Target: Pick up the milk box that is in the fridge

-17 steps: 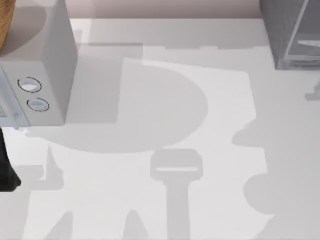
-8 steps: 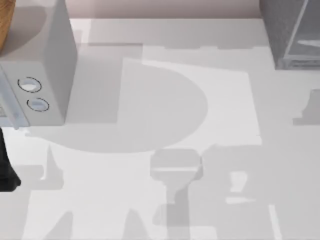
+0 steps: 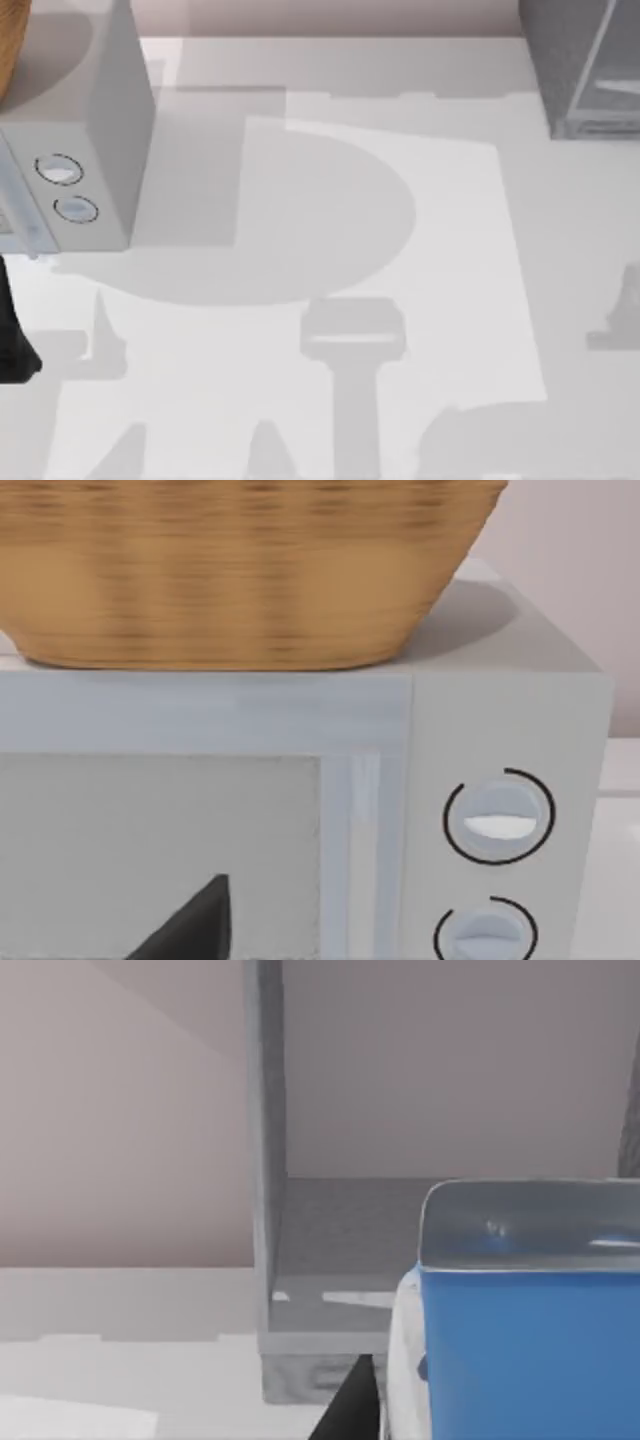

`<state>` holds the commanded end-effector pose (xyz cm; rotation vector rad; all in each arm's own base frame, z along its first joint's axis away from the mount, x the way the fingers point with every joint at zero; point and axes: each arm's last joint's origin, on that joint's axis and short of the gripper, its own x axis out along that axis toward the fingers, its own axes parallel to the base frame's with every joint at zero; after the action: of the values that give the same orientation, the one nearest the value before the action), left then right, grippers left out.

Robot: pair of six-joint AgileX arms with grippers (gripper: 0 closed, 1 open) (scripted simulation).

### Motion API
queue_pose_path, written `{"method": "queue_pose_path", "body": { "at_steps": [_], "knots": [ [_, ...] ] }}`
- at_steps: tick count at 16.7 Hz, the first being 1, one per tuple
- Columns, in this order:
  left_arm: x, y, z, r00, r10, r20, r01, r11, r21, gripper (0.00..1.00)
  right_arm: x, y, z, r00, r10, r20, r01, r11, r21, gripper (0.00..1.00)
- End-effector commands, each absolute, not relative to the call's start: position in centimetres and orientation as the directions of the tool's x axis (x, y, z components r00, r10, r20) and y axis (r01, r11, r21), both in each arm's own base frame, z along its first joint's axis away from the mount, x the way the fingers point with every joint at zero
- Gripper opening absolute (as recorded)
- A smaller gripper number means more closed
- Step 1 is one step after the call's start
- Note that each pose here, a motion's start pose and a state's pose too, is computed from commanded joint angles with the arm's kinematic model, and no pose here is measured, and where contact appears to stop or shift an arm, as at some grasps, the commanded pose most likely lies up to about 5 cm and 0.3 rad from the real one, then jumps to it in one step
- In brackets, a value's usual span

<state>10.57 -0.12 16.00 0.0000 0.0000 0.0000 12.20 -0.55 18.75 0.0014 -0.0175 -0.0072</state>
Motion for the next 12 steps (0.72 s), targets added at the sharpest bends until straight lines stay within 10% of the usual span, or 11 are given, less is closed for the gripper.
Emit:
{"method": "queue_pose_path", "body": {
  "at_steps": [12],
  "knots": [
    [10.6, -0.1, 16.0, 1.0, 0.0, 0.0, 0.0, 1.0, 0.0, 1.0, 10.6, -0.1, 16.1, 1.0, -0.002, 0.0, 0.002, 1.0, 0.002, 0.0]
  ]
}}
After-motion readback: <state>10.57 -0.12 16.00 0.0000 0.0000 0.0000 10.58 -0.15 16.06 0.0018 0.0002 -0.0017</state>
